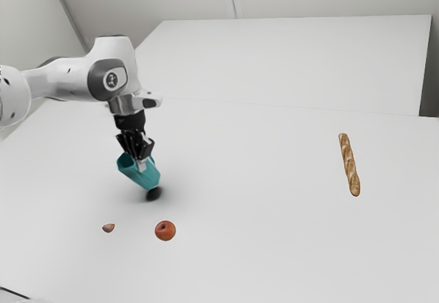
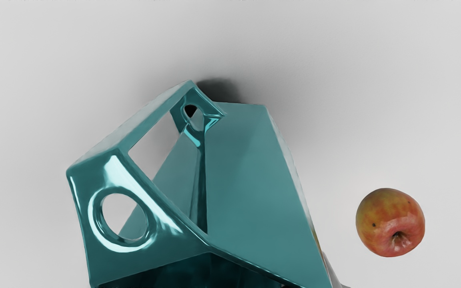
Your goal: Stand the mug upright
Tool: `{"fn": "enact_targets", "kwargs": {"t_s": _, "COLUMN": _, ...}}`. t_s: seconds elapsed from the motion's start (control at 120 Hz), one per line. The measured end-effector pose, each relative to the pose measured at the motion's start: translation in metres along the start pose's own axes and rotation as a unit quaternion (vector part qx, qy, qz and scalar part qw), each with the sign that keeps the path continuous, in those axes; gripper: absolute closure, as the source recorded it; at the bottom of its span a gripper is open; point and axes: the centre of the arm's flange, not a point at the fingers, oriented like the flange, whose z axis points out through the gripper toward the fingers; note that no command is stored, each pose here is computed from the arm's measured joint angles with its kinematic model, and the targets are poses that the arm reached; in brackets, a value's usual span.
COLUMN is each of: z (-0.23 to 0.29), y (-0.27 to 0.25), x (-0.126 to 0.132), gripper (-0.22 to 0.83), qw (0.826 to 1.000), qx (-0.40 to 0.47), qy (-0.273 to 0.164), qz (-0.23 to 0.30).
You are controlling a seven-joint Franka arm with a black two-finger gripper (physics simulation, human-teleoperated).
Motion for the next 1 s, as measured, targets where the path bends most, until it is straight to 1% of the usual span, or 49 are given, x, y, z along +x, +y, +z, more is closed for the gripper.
{"fn": "enact_targets", "kwargs": {"t_s": 0.317, "z": 0.021, "y": 0.033, "x": 0.019, "gripper": 0.78, "qw": 0.999, "qx": 0.022, "qy": -0.024, "qz": -0.021}}
{"fn": "enact_targets", "kwargs": {"t_s": 0.542, "z": 0.039, "y": 0.040, "x": 0.028, "gripper": 0.78, "qw": 0.998, "qx": 0.040, "qy": -0.044, "qz": -0.037}}
{"fn": "enact_targets", "kwargs": {"t_s": 0.75, "z": 0.044, "y": 0.043, "x": 0.032, "gripper": 0.78, "qw": 0.996, "qx": 0.048, "qy": -0.047, "qz": -0.053}}
{"fn": "enact_targets", "kwargs": {"t_s": 0.792, "z": 0.044, "y": 0.045, "x": 0.032, "gripper": 0.75, "qw": 0.996, "qx": 0.049, "qy": -0.047, "qz": -0.055}}
{"fn": "enact_targets", "kwargs": {"t_s": 0.908, "z": 0.045, "y": 0.049, "x": 0.033, "gripper": 0.60, "qw": 0.996, "qx": 0.051, "qy": -0.046, "qz": -0.062}}
{"fn": "enact_targets", "kwargs": {"t_s": 1.0, "z": 0.042, "y": 0.052, "x": 0.033, "gripper": 0.51, "qw": 0.995, "qx": 0.054, "qy": -0.043, "qz": -0.067}}
